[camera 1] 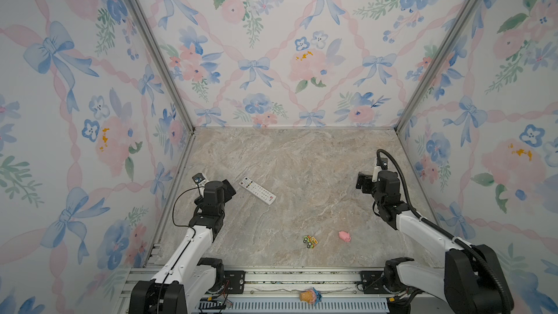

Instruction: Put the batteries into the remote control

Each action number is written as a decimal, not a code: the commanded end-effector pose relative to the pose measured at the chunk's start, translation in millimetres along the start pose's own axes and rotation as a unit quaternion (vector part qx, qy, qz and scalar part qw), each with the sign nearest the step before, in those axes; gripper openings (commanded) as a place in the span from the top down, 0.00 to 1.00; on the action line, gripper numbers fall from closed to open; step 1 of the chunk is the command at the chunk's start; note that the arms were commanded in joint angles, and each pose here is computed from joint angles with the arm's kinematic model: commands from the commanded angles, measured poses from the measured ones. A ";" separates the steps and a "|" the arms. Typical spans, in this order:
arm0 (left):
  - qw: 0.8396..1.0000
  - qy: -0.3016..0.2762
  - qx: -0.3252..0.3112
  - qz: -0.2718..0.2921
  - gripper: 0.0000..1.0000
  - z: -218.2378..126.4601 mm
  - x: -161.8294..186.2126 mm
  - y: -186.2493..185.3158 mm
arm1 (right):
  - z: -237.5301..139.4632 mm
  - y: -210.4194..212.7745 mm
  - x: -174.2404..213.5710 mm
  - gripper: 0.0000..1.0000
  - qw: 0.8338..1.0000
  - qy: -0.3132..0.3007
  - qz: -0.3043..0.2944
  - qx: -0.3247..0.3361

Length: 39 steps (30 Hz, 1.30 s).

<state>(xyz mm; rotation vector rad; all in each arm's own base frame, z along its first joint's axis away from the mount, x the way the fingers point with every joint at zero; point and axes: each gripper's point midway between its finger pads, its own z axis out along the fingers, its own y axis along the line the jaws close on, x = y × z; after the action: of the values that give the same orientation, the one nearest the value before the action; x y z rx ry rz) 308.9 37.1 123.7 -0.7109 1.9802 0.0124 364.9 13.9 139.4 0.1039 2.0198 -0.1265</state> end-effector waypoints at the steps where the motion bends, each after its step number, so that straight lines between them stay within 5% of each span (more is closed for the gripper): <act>1: 0.999 -0.017 -0.024 0.041 0.02 4.1 -11.7 2.2 | 11.9 -12.8 -11.7 0.03 0.998 -0.035 -0.001 0.043; 18: 0.980 -0.122 0.013 0.156 0.02 34.2 -33.0 -24.1 | 38.6 -2.9 4.6 0.03 0.996 -0.046 -0.059 0.039; 20: 0.978 -0.136 0.020 0.160 0.02 38.8 -31.0 -26.2 | 35.0 -5.8 8.3 0.03 0.994 -0.090 -0.053 0.043; 36: 0.955 -0.182 0.087 0.217 0.02 51.2 -6.1 -38.6 | 48.1 -16.8 22.0 0.03 0.997 -0.066 -0.013 0.022; 39: 0.957 -0.169 0.089 0.219 0.02 53.6 -1.9 -39.2 | 44.2 -33.7 22.0 0.03 0.995 -0.077 0.011 0.068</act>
<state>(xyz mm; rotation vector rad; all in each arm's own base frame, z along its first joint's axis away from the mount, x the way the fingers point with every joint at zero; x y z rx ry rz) 367.6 25.0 93.0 -0.1612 1.8134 0.2264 392.9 -16.7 95.0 0.1149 1.9137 -0.2339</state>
